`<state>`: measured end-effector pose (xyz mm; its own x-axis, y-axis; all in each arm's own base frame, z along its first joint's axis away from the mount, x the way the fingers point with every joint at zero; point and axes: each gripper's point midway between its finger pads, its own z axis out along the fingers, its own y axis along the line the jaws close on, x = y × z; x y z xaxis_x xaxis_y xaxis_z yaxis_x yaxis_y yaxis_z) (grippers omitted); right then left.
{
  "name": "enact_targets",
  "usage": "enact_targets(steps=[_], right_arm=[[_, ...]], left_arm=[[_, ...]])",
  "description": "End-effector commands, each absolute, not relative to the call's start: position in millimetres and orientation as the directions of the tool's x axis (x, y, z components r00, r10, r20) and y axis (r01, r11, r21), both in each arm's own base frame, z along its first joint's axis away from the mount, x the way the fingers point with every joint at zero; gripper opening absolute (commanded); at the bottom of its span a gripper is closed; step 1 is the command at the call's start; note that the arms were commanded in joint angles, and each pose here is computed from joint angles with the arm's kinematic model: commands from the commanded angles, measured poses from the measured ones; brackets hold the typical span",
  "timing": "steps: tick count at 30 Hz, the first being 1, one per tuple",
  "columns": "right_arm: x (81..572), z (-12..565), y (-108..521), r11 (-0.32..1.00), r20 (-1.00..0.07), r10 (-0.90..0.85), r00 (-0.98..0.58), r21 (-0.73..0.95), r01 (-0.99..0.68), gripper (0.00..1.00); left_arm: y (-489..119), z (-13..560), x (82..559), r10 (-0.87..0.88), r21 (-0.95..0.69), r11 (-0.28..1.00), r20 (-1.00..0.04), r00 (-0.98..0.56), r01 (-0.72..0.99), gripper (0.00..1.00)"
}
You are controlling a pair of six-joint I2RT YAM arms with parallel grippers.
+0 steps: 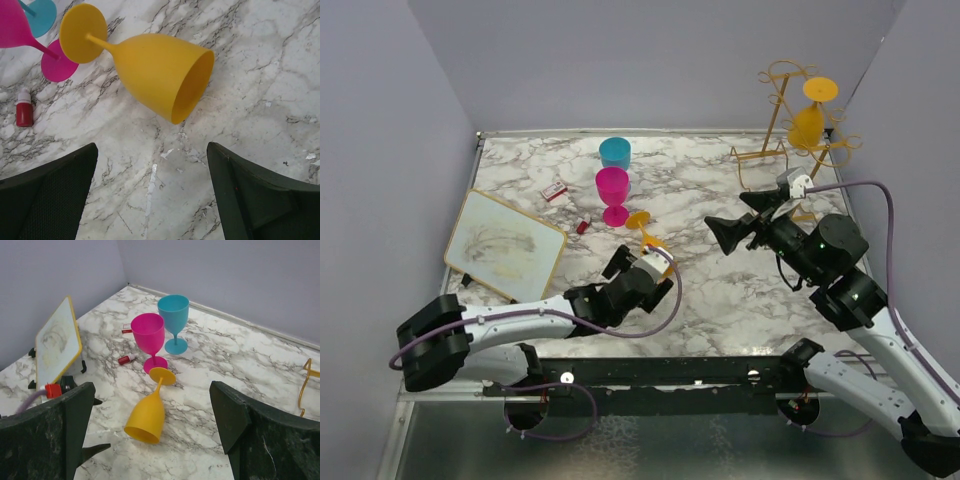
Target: Take the wine glass off the wine glass rack
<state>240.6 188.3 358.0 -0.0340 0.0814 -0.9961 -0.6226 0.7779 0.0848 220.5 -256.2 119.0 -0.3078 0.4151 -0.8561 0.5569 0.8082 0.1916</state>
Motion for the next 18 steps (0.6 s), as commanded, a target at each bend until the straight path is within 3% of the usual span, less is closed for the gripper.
enact_targets(steps=[1,4,7,18], right_arm=[[241,360,180,0.802,-0.996,0.085,0.003,0.066,-0.593,1.0],[239,361,175,0.81,-0.997,0.081,0.017,0.056,-0.584,1.0],[237,362,170,0.819,-0.996,0.088,0.025,0.058,-0.571,1.0],[225,367,162,0.815,-0.993,0.111,0.043,0.066,-0.576,1.0]], left_arm=[[-259,127,238,0.415,0.303,0.858,-0.885,-0.21,0.415,0.94],[-268,121,247,0.403,0.311,0.877,-0.891,-0.208,0.367,0.98],[-269,118,262,0.432,0.377,0.891,-0.876,-0.215,0.253,0.94],[-308,89,297,0.487,0.441,0.867,-0.848,-0.208,0.231,0.85]])
